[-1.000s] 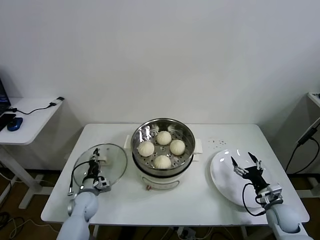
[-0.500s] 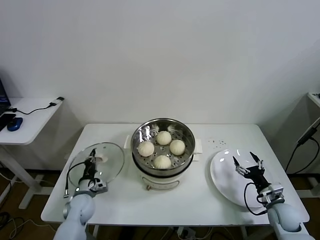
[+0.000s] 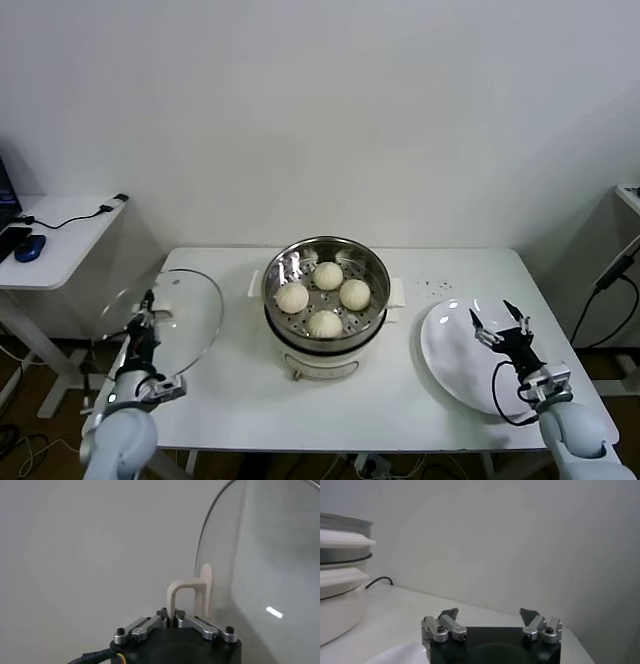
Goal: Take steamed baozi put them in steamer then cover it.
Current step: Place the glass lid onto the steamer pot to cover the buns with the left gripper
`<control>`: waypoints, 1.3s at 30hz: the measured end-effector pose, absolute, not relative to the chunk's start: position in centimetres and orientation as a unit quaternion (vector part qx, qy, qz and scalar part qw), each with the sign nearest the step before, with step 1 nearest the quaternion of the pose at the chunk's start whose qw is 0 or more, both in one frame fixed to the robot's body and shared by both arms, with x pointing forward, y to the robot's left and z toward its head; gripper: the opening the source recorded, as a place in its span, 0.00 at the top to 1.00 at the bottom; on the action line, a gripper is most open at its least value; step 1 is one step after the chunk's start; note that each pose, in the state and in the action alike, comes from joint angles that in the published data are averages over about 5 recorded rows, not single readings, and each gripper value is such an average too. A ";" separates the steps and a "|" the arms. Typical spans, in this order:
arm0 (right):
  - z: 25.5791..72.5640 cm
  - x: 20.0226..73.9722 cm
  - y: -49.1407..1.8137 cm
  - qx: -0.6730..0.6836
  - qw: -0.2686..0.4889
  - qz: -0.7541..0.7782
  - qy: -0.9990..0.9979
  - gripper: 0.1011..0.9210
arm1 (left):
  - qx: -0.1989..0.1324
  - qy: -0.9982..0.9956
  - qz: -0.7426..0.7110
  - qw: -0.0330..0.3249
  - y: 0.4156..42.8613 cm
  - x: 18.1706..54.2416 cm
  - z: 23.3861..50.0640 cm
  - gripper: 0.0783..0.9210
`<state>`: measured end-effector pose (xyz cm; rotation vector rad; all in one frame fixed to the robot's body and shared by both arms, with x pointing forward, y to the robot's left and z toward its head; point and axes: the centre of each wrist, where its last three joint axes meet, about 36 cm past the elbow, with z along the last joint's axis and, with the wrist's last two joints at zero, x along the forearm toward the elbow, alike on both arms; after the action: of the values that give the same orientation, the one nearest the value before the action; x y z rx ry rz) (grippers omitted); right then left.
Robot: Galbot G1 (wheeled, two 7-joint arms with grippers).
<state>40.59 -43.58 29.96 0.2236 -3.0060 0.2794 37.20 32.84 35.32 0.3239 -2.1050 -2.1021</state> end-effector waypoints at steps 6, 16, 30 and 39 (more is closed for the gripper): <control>30.0 41.0 -43.8 0.076 0.057 0.095 -0.991 0.12 | 0.134 -0.686 -0.712 0.057 32.0 34.9 39.8 0.91; 30.1 42.0 -44.2 0.079 0.059 0.103 -0.990 0.12 | 0.145 -0.675 -0.722 0.046 27.9 35.0 45.3 0.91; 30.0 42.8 -45.1 0.069 0.058 0.108 -0.990 0.12 | 0.093 -0.702 -0.705 0.025 15.3 39.3 48.1 0.91; 29.6 42.7 -45.2 0.065 0.058 0.107 -0.990 0.12 | 0.064 -0.717 -0.693 0.015 7.9 41.5 47.9 0.91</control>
<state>42.67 -45.20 29.65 0.1972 -3.0008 0.3253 41.49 7.95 47.87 0.2001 -2.2326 -2.1581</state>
